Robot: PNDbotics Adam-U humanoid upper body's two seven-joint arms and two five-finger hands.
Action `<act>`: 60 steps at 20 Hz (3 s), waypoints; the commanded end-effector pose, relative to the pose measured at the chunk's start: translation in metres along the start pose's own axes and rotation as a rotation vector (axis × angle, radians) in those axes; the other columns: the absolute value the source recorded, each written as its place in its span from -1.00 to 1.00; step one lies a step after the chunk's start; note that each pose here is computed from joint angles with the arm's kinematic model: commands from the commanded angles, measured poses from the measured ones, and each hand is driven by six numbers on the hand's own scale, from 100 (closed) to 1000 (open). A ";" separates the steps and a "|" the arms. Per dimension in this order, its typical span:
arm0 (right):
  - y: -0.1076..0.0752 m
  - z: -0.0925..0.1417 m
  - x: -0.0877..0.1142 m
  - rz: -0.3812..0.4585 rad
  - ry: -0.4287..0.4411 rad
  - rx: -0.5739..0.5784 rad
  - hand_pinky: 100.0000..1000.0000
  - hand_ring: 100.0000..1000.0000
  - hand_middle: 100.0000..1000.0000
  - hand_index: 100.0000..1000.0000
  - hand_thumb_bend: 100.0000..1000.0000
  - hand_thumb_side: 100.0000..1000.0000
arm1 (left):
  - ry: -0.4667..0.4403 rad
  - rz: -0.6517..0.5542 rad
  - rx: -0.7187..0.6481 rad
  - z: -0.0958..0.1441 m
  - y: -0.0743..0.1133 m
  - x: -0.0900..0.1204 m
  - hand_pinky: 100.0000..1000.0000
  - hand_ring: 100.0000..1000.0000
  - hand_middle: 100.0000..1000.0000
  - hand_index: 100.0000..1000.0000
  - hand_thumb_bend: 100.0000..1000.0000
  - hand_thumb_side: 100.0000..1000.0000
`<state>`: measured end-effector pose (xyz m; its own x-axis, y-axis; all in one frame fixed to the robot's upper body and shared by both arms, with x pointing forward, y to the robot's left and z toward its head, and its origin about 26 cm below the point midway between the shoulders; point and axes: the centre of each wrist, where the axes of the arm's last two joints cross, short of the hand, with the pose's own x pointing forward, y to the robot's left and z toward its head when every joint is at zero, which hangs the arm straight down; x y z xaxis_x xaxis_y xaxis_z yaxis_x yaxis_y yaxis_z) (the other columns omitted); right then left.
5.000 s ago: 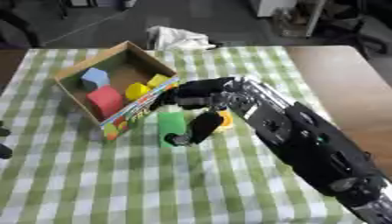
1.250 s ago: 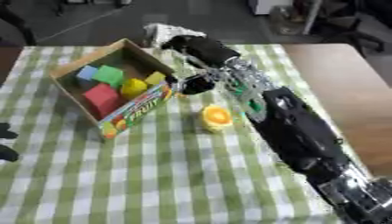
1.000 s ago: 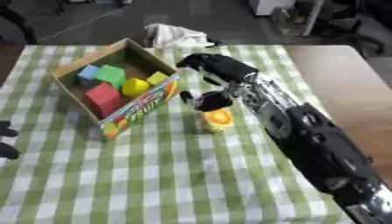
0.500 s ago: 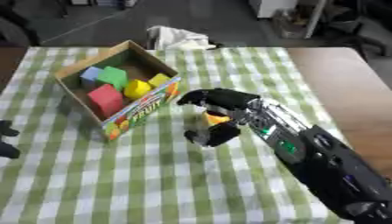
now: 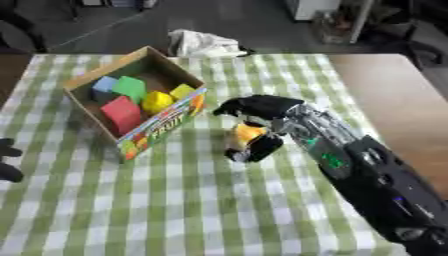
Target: Pick up objects on the table and place them in the box.
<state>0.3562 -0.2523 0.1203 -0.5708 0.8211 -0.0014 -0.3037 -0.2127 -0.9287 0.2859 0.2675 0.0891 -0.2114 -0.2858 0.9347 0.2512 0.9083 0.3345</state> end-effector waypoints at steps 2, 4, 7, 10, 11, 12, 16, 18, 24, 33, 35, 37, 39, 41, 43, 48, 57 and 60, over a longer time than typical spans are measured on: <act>0.004 -0.003 -0.008 0.054 0.044 0.040 0.56 0.79 0.85 0.98 -0.45 -0.12 | -0.024 -0.028 0.007 0.000 0.006 0.007 0.09 -0.06 0.21 0.54 -0.99 0.11; 0.010 -0.007 -0.011 0.066 0.063 0.044 0.55 0.78 0.82 0.95 -0.43 -0.15 | -0.025 -0.027 0.007 0.000 0.006 0.007 0.09 -0.07 0.21 0.54 -0.99 0.11; 0.019 -0.011 -0.015 0.080 0.085 0.041 0.53 0.75 0.74 0.87 -0.46 -0.33 | -0.024 -0.027 0.008 0.000 0.006 0.007 0.09 -0.07 0.21 0.54 -0.99 0.11; 0.022 -0.012 -0.018 0.085 0.106 0.010 0.47 0.64 0.44 0.62 -0.66 -0.89 | -0.025 -0.026 0.007 0.000 0.006 0.007 0.09 -0.07 0.21 0.54 -0.99 0.11; 0.021 -0.012 -0.019 0.084 0.115 -0.017 0.45 0.62 0.35 0.53 -0.71 -1.00 | -0.024 -0.026 0.007 0.000 0.006 0.007 0.09 -0.07 0.21 0.54 -0.99 0.11; 0.020 -0.011 -0.019 0.083 0.123 -0.044 0.43 0.59 0.25 0.44 -0.78 -1.00 | -0.024 -0.026 0.008 0.000 0.006 0.007 0.09 -0.07 0.21 0.54 -0.99 0.11; 0.018 -0.011 -0.020 0.076 0.139 -0.104 0.42 0.59 0.23 0.43 -0.80 -1.00 | -0.024 -0.025 0.008 0.000 0.006 0.007 0.09 -0.07 0.21 0.54 -0.99 0.11; 0.018 -0.011 -0.020 0.075 0.140 -0.108 0.42 0.59 0.23 0.43 -0.80 -1.00 | -0.024 -0.025 0.008 0.000 0.006 0.007 0.09 -0.07 0.21 0.54 -0.99 0.11; -0.048 0.000 -0.015 0.085 0.127 -0.381 0.35 0.49 -0.10 0.14 -0.92 -1.00 | -0.020 -0.024 0.005 0.001 0.006 0.006 0.09 -0.07 0.21 0.54 -1.00 0.11; -0.114 -0.021 -0.001 0.092 0.041 -0.500 0.36 0.50 -0.11 0.13 -0.96 -1.00 | -0.021 -0.012 -0.016 0.000 0.001 0.005 0.09 -0.07 0.21 0.54 -0.99 0.10; -0.117 -0.033 0.001 0.070 0.022 -0.501 0.36 0.51 -0.11 0.12 -0.99 -1.00 | -0.021 -0.008 -0.022 0.000 0.000 0.004 0.09 -0.07 0.20 0.54 -0.99 0.10; -0.117 -0.046 0.004 0.049 -0.011 -0.507 0.37 0.52 -0.12 0.12 -1.00 -1.00 | -0.023 -0.005 -0.030 0.000 -0.001 0.004 0.08 -0.08 0.20 0.54 -0.99 0.10; -0.114 -0.059 0.008 0.021 -0.052 -0.514 0.36 0.53 -0.13 0.11 -1.00 -1.00 | -0.028 -0.003 -0.039 -0.001 -0.002 0.005 0.09 -0.08 0.20 0.54 -0.99 0.10; -0.110 -0.070 0.010 -0.010 -0.087 -0.522 0.37 0.54 -0.14 0.10 -1.00 -1.00 | -0.034 -0.001 -0.050 -0.002 -0.004 0.006 0.09 -0.08 0.20 0.54 -0.99 0.10; -0.105 -0.081 0.011 -0.041 -0.117 -0.531 0.36 0.55 -0.15 0.08 -1.00 -1.00 | -0.041 0.001 -0.058 -0.004 -0.005 0.007 0.09 -0.08 0.20 0.54 -0.99 0.10; -0.084 -0.104 0.014 -0.127 -0.164 -0.544 0.38 0.63 0.02 0.27 -1.00 -1.00 | -0.054 0.001 -0.056 -0.005 -0.004 0.009 0.08 -0.08 0.20 0.54 -0.99 0.10; -0.054 -0.116 0.009 -0.154 -0.086 -0.588 0.42 0.74 0.50 0.72 -0.80 -0.06 | -0.055 0.002 -0.054 -0.006 -0.004 0.009 0.09 -0.08 0.20 0.54 -0.98 0.11; -0.063 -0.109 0.008 -0.154 -0.061 -0.669 0.42 0.75 0.49 0.71 -0.86 -0.13 | -0.054 -0.001 -0.048 -0.005 -0.003 0.010 0.09 -0.08 0.20 0.54 -0.98 0.11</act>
<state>0.4518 -0.1699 0.1198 -0.6079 0.7739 0.1779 0.0745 0.2786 -0.9575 0.2872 0.2597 0.0896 -0.2339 -0.2619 0.9363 0.3081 0.8934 0.3269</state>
